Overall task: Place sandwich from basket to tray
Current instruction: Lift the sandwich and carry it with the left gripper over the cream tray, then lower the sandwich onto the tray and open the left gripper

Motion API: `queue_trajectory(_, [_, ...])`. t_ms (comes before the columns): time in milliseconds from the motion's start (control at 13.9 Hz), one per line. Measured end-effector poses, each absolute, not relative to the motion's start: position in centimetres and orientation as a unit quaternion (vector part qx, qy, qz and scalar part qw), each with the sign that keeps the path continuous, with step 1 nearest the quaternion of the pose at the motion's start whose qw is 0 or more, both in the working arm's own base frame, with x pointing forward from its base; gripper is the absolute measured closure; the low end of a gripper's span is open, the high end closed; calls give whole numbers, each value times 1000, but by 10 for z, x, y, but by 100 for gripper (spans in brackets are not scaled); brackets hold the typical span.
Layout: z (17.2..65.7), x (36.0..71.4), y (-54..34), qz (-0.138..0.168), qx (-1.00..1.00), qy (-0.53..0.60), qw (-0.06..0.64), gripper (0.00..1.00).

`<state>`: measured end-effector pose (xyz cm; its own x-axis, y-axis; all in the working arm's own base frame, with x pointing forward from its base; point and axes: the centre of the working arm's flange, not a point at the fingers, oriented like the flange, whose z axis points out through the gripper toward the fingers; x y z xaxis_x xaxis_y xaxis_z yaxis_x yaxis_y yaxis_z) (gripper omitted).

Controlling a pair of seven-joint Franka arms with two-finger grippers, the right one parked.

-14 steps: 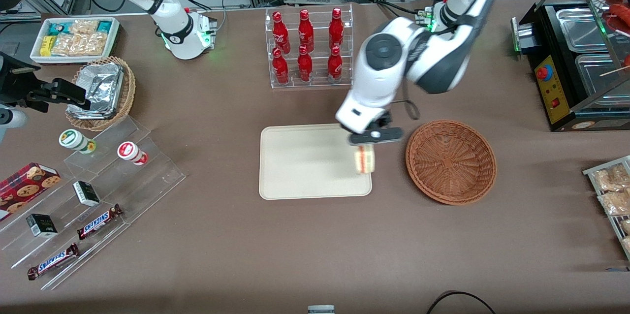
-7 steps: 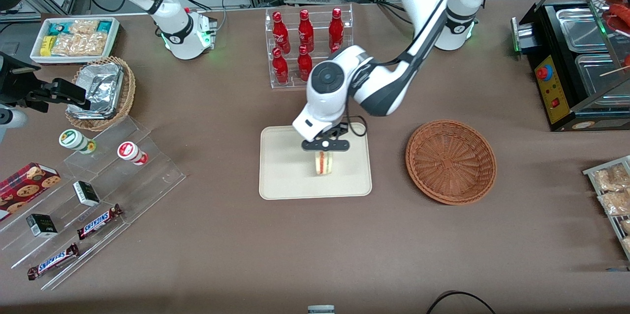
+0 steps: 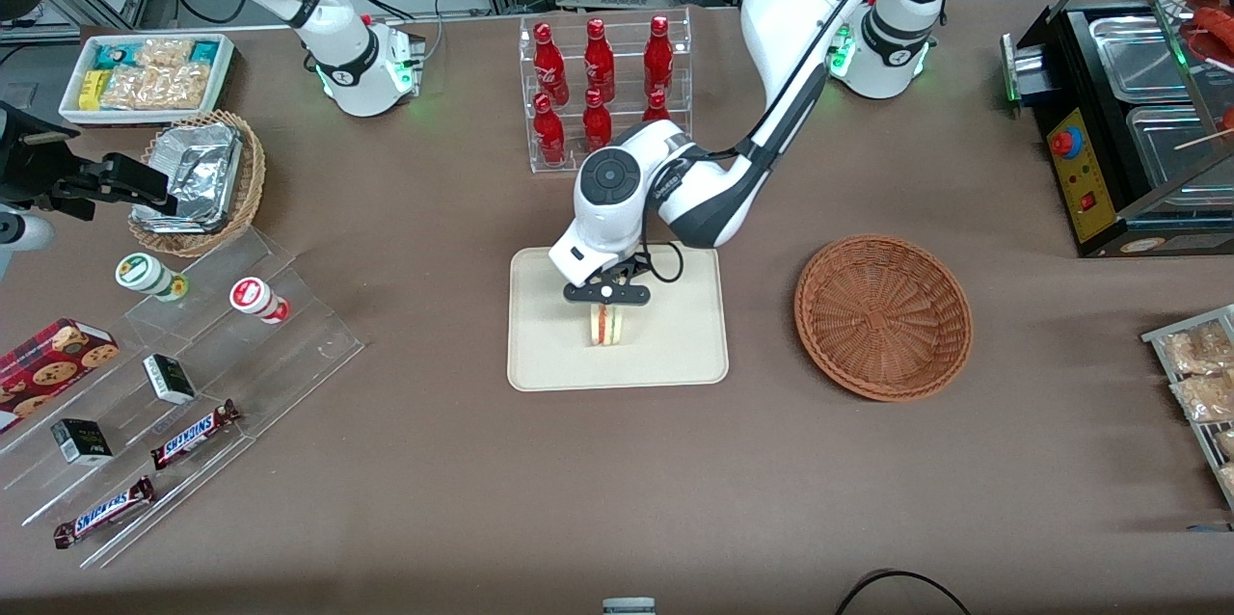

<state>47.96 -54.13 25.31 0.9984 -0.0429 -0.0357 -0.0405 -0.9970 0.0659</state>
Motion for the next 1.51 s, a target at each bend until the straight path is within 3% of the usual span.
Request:
queue_trajectory(288, [249, 480, -539, -3, 1000, -24, 8, 85])
queue_trajectory(576, [239, 478, -538, -7, 1000, -14, -2, 85])
queue_trajectory(648, [237, 478, -538, -8, 1000, -12, -3, 79])
queue_trajectory(936, [244, 482, -540, -2, 1000, 6, 2, 41])
queue_trajectory(1224, [312, 499, -537, 35, 997, 54, 28, 1])
queue_trajectory(1512, [429, 523, -480, 73, 990, 122, 15, 0])
